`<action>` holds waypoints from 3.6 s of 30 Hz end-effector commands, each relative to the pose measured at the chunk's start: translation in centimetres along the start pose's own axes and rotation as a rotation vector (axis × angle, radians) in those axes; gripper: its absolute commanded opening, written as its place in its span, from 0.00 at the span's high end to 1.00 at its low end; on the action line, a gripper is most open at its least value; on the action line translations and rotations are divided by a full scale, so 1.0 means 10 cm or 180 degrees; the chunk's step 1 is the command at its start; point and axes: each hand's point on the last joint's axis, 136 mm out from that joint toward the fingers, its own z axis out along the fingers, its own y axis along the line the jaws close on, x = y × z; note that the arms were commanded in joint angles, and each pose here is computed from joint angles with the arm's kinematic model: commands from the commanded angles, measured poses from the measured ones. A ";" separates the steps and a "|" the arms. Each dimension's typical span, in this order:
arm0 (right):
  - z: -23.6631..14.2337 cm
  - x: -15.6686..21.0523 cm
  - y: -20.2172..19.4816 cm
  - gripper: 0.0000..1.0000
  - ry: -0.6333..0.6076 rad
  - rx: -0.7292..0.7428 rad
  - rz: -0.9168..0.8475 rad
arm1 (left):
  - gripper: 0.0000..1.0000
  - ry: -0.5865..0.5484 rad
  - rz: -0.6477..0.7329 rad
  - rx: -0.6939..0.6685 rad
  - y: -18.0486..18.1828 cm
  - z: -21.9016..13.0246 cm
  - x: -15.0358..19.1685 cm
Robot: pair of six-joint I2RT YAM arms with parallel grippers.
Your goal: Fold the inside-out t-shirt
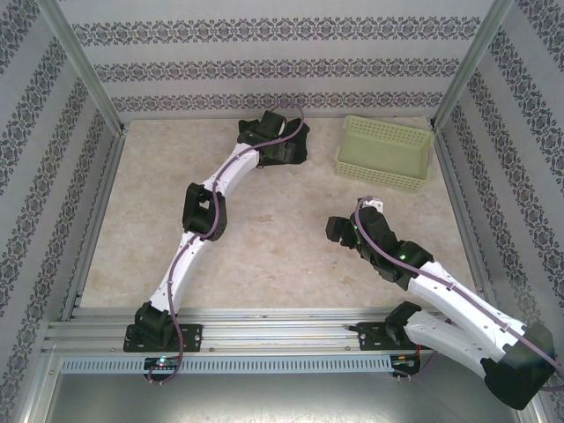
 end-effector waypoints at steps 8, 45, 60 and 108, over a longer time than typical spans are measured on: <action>-0.03 0.08 -0.12 0.14 0.0004 0.0065 0.0073 | 0.09 0.0841 -0.0208 -0.0652 1.43 -0.32 0.56; 0.01 0.08 -0.31 0.11 -0.0051 0.0361 -0.0165 | 0.00 -0.0131 -0.0547 -0.1942 2.95 -2.27 0.11; -0.02 -0.54 -0.64 0.02 -0.0976 0.0998 -0.0658 | 0.00 -0.1137 -0.1342 -0.1901 2.45 -2.92 1.06; 1.12 -0.96 -1.36 0.02 -0.1387 0.0615 -0.0853 | 0.00 -0.1628 -0.0628 -0.1280 2.13 -2.22 1.96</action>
